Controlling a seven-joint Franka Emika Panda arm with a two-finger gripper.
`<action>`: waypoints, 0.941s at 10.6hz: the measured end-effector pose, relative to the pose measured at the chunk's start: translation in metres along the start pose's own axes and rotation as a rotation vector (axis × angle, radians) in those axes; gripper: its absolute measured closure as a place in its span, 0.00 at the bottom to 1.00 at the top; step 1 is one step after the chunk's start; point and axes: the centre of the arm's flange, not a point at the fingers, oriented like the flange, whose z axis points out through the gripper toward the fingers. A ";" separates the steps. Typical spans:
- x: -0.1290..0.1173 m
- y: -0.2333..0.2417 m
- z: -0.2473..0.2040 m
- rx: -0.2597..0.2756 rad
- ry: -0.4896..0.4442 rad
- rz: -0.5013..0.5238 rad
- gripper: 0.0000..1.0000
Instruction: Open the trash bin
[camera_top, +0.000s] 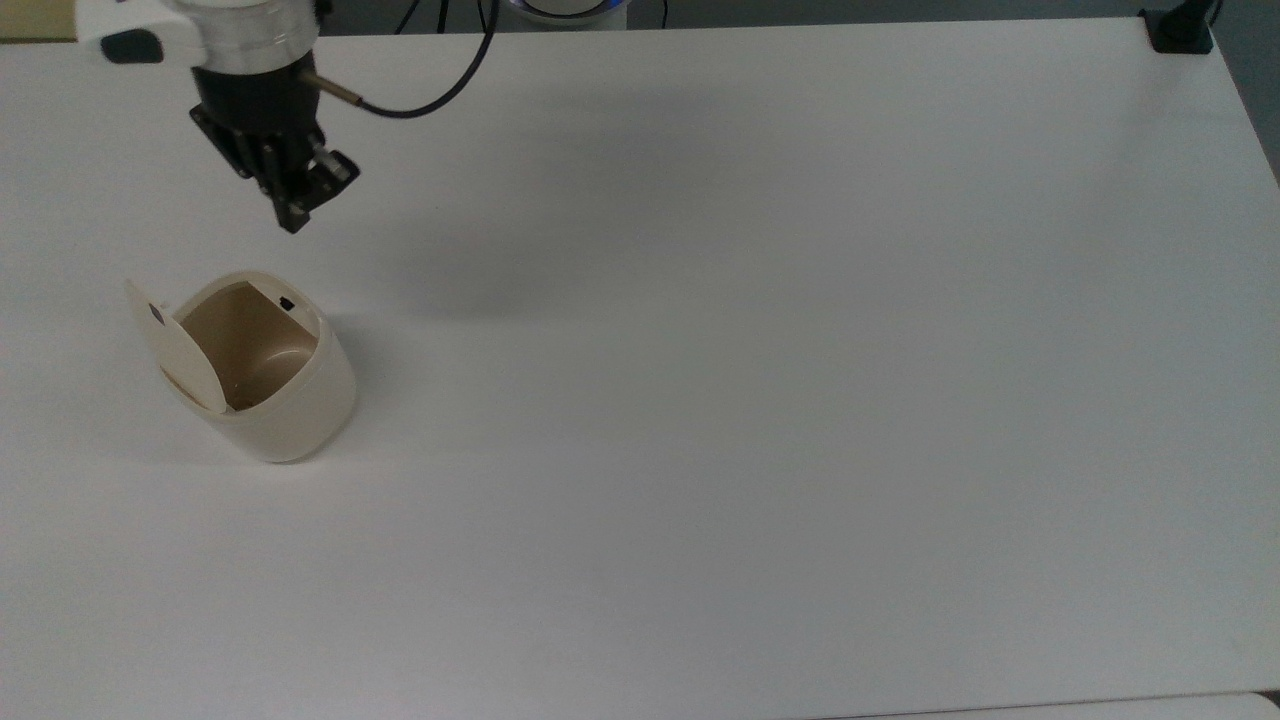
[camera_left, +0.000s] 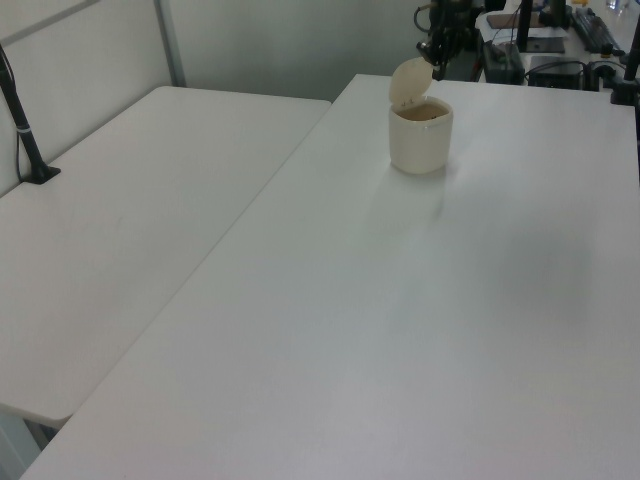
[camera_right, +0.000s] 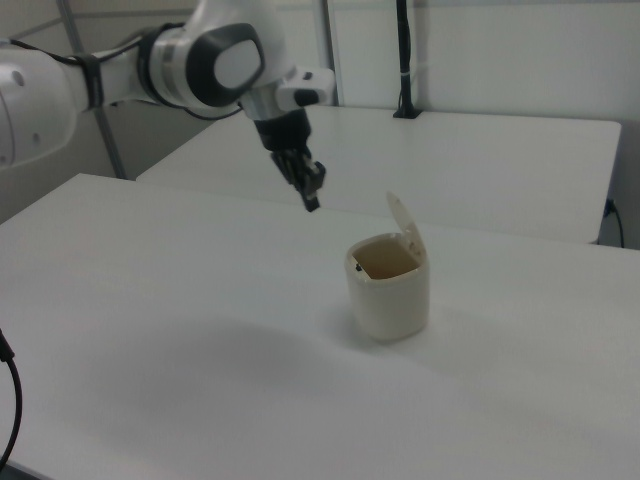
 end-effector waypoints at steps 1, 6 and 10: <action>-0.013 -0.018 -0.014 0.000 -0.024 -0.058 0.99; -0.071 -0.066 -0.068 0.015 -0.126 -0.388 0.98; -0.088 -0.086 -0.079 0.024 -0.139 -0.474 0.72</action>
